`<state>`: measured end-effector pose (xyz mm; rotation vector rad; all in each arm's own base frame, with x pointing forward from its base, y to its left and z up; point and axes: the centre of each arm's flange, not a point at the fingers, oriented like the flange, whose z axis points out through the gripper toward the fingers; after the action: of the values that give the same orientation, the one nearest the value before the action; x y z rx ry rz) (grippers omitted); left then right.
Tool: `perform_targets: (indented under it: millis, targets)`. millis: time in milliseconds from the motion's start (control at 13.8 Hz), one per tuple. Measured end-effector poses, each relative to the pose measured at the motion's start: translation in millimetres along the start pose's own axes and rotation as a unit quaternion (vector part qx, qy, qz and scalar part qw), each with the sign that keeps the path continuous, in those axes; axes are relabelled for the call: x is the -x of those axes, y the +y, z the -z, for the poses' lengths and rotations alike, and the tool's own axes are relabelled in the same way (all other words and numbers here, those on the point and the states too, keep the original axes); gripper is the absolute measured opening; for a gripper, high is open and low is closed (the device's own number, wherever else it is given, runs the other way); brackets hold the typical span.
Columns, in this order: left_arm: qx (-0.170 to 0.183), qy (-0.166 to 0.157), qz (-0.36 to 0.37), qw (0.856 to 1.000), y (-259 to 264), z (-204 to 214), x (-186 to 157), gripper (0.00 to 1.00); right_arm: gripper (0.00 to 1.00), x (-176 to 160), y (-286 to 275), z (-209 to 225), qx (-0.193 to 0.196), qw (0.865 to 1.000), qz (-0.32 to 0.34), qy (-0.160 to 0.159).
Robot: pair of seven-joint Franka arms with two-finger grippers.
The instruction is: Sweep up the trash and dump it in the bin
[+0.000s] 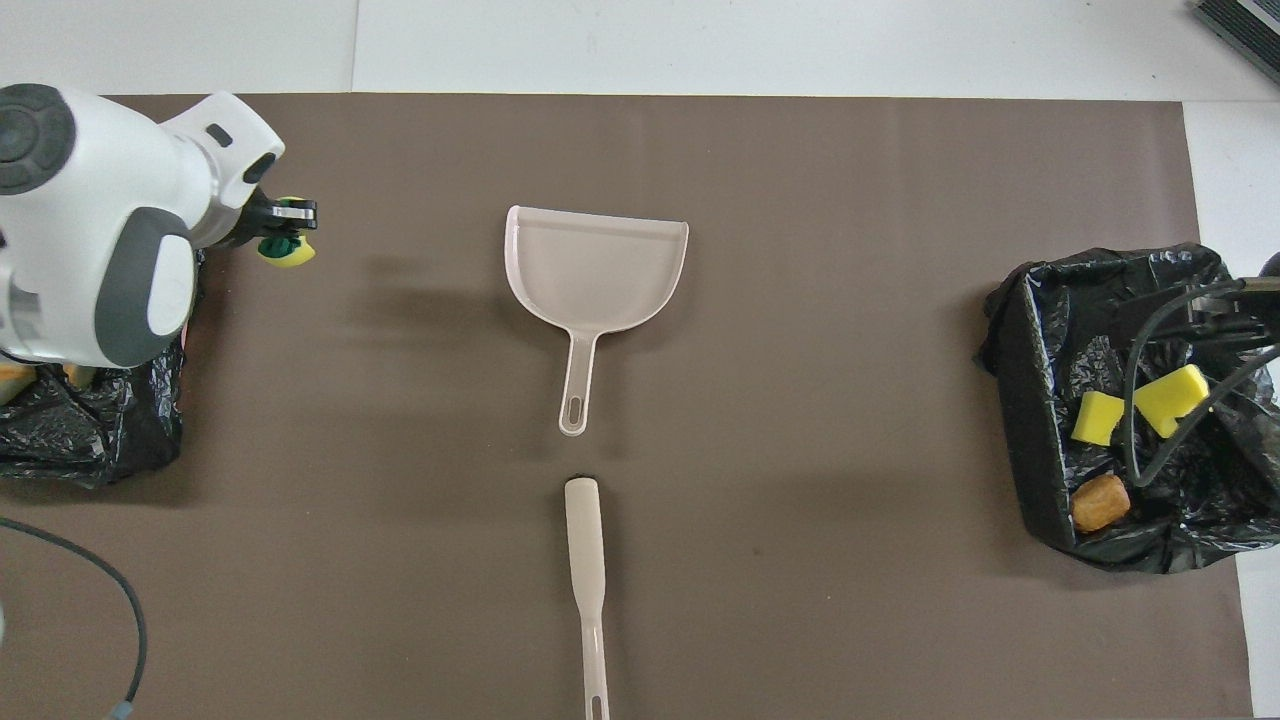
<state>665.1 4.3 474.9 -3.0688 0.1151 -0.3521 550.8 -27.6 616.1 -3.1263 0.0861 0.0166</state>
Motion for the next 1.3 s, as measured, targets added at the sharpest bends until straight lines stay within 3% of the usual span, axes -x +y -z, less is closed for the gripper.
perform_targets:
  millis: [217,434,651,867,1084,1157,1229,1301]
  targets:
    - [-0.017,0.000,-0.013,1.000,-87.4,15.4,8.0,0.07,1.00,0.0,0.0,0.0,0.000,1.000,0.000,0.000]
    - [-0.025,-0.014,-0.039,0.999,-151.1,5.2,26.9,0.07,1.00,0.0,0.0,0.0,0.000,1.000,0.000,0.000]
    - [-0.022,-0.016,-0.039,0.999,-157.7,-25.2,35.1,0.13,1.00,0.0,0.0,0.0,0.000,1.000,0.000,0.000]
    - [-0.017,-0.012,-0.044,0.999,-143.4,-59.3,41.3,0.41,1.00,0.0,0.0,0.0,0.000,1.000,0.000,0.000]
    - [-0.016,-0.009,-0.046,0.999,-140.7,-61.4,40.7,0.75,1.00,0.0,0.0,0.0,0.000,1.000,0.000,0.000]
    - [-0.017,-0.007,-0.046,0.999,-140.9,-58.8,39.8,0.91,1.00,0.0,0.0,0.0,0.000,1.000,0.000,0.000]
    - [-0.019,-0.003,-0.046,0.999,-140.7,-53.7,38.1,0.99,1.00,0.0,0.0,0.0,0.000,1.000,0.000,0.000]
    - [-0.021,0.003,-0.047,0.999,-139.6,-43.9,35.4,0.99,1.00,0.0,0.0,0.0,0.000,1.000,0.000,0.000]
